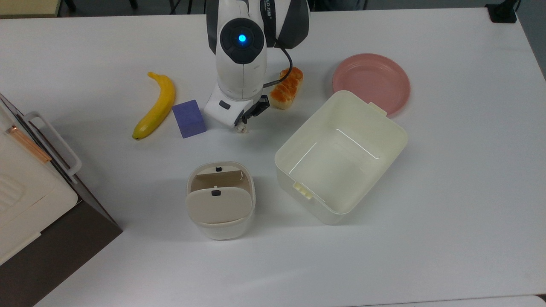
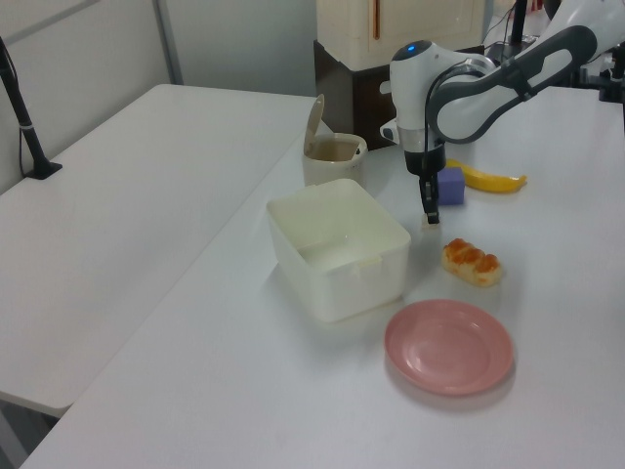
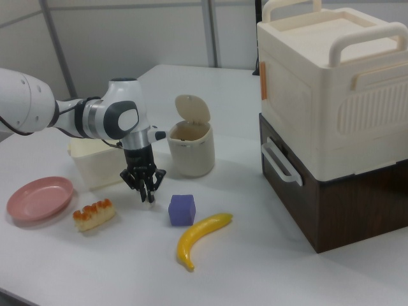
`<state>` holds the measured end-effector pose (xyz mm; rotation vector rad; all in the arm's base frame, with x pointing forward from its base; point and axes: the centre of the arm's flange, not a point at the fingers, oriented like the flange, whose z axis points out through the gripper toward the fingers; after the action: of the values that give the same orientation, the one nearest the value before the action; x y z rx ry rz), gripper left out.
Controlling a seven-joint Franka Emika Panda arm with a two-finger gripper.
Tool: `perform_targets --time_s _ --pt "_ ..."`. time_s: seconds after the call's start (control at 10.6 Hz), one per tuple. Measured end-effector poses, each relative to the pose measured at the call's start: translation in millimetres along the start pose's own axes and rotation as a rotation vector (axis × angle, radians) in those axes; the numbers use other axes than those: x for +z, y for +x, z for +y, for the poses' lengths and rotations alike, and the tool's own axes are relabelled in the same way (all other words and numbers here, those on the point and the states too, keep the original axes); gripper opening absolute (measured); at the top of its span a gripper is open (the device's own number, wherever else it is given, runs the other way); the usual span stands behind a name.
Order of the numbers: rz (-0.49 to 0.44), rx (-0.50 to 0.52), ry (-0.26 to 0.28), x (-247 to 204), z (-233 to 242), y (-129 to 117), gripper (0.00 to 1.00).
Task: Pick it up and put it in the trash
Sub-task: 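Lower the gripper onto the white paper ball and close on it, then lift the paper ball and carry it above the cream trash bin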
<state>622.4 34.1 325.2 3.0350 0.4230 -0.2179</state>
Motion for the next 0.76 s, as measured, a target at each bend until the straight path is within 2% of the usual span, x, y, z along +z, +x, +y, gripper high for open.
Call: perform_targets --time_s 0.28,0.57,0.76 --pt "0.089 0.018 -0.017 -46 13 9 0.15" --pt "0.243 0.073 -0.005 -123 35 13 0.15" --pt "0.394 0.111 -0.028 -167 54 18 0.15"
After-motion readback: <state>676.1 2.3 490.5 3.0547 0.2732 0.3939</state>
